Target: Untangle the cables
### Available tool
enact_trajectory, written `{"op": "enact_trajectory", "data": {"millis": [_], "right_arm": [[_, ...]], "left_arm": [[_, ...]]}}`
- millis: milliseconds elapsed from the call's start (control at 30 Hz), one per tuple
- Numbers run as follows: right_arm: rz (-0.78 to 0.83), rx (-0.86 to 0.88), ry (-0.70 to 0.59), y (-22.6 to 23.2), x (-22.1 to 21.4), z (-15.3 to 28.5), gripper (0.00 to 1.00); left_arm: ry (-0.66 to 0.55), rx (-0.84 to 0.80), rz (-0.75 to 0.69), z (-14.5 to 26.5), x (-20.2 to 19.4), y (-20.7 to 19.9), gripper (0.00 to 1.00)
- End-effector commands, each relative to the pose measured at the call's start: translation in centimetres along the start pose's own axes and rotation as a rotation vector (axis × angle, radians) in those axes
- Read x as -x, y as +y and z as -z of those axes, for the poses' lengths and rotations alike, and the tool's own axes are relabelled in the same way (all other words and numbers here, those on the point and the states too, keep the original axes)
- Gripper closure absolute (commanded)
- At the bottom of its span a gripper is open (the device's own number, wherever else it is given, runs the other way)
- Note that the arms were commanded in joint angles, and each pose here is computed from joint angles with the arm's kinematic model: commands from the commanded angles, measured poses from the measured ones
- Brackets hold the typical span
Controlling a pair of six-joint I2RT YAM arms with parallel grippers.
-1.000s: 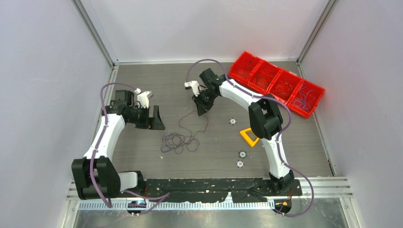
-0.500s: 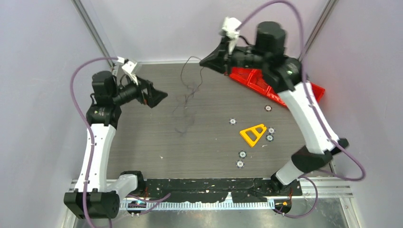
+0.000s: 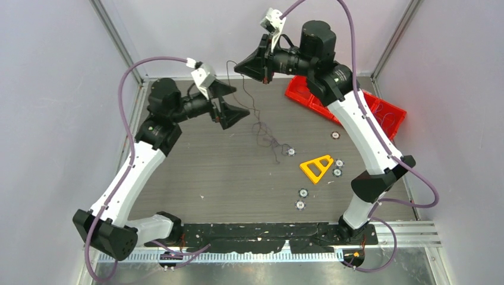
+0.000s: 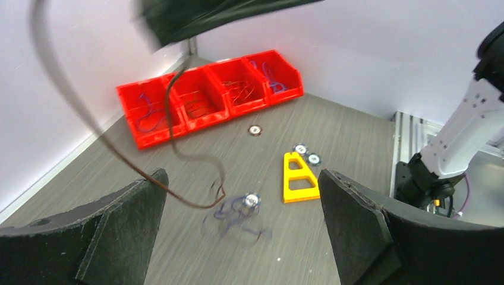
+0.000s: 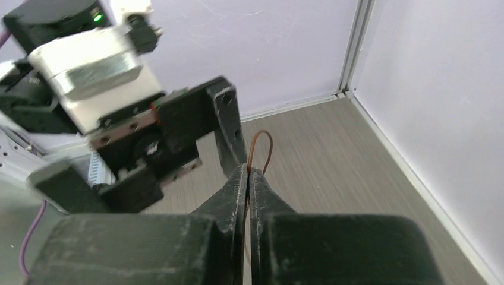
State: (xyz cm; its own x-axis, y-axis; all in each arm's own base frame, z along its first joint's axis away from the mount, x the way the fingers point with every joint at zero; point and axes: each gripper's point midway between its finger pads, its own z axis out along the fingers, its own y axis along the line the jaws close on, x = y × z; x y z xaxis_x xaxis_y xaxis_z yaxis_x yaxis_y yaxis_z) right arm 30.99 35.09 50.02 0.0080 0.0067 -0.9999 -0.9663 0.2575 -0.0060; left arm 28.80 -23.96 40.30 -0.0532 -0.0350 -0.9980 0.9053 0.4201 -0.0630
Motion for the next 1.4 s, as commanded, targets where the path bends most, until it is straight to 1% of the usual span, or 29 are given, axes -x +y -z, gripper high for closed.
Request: {"op": "enact_trajectory", "data": {"millis": [0,100,133,200,267,333,433,533,633,700,733,767,867,933,1033,1067,1133,1167,1200,1300,1367], "right_arm": [[0.02,0.003,-0.167,2.2,7.0,1.9,0.95],[0.026,0.013,-0.246,3.1,9.6,2.6,0.95],[0.012,0.013,-0.268,3.3,10.3,2.8,0.95],[0.027,0.01,-0.337,3.9,12.7,3.6,0.95],[0.038,-0.005,-0.396,4.3,14.8,4.4,0.95],[0.047,-0.026,-0.456,4.5,16.8,5.4,0.95],[0.06,-0.067,-0.536,4.7,19.4,6.8,0.95],[0.064,-0.092,-0.592,4.9,20.9,7.8,0.95],[0.078,-0.109,-0.629,4.9,22.0,8.6,0.95],[0.084,-0.117,-0.639,4.9,22.3,8.8,0.95],[0.087,-0.118,-0.641,5.0,22.3,8.9,0.95],[0.091,-0.118,-0.64,5.0,22.3,8.9,0.94],[0.1,-0.122,-0.621,4.9,21.8,8.8,0.95],[0.105,-0.127,-0.596,4.8,21.1,8.6,0.95],[0.111,-0.134,-0.529,4.2,18.9,7.7,0.94],[0.106,-0.136,-0.503,4.0,17.9,7.5,0.95],[0.104,-0.14,-0.466,3.8,16.4,7.2,0.95],[0.115,-0.138,-0.46,4.1,16.2,7.5,0.94],[0.107,-0.134,-0.431,3.8,15.0,7.1,0.95],[0.086,-0.11,-0.393,4.1,13.2,6.7,0.95],[0.064,-0.081,-0.37,4.3,12.0,6.2,0.95]], "left_arm": [[-0.15,0.006,-0.044,-2.8,3.6,-1.5,0.0],[-0.127,0.102,-0.02,-4.6,1.9,0.1,0.01],[-0.115,0.134,-0.014,-5.0,1.0,0.7,0.03],[-0.053,0.185,0.007,-5.4,-2.1,2.1,0.18],[0.021,0.261,0.008,-4.9,-5.8,3.8,0.31],[0.073,0.295,0.006,-3.6,-9.6,4.7,0.38],[0.184,0.315,0.041,-1.3,-16.0,5.1,0.4],[0.252,0.311,0.053,0.6,-19.8,4.9,0.42],[0.313,0.323,0.031,2.2,-21.9,5.4,0.46],[0.351,0.343,0.047,3.2,-22.9,6.1,0.46],[0.363,0.346,0.061,3.7,-23.2,6.4,0.44],[0.374,0.349,0.074,4.3,-23.5,6.6,0.38],[0.364,0.296,0.035,5.2,-22.4,5.3,0.12],[0.311,0.269,-0.019,5.5,-20.4,4.2,0.01],[0.227,0.256,-0.049,6.1,-16.3,2.6,0.0],[0.191,0.255,-0.058,6.1,-14.0,2.2,0.0],[0.135,0.249,-0.035,6.1,-10.8,1.3,0.0],[0.104,0.245,-0.003,6.0,-9.3,0.9,0.0],[0.077,0.234,0.035,5.8,-8.0,0.4,0.01],[0.017,0.159,0.111,4.8,-4.9,-1.0,0.0],[-0.038,0.163,0.136,4.0,-3.2,-0.5,0.01]]}}
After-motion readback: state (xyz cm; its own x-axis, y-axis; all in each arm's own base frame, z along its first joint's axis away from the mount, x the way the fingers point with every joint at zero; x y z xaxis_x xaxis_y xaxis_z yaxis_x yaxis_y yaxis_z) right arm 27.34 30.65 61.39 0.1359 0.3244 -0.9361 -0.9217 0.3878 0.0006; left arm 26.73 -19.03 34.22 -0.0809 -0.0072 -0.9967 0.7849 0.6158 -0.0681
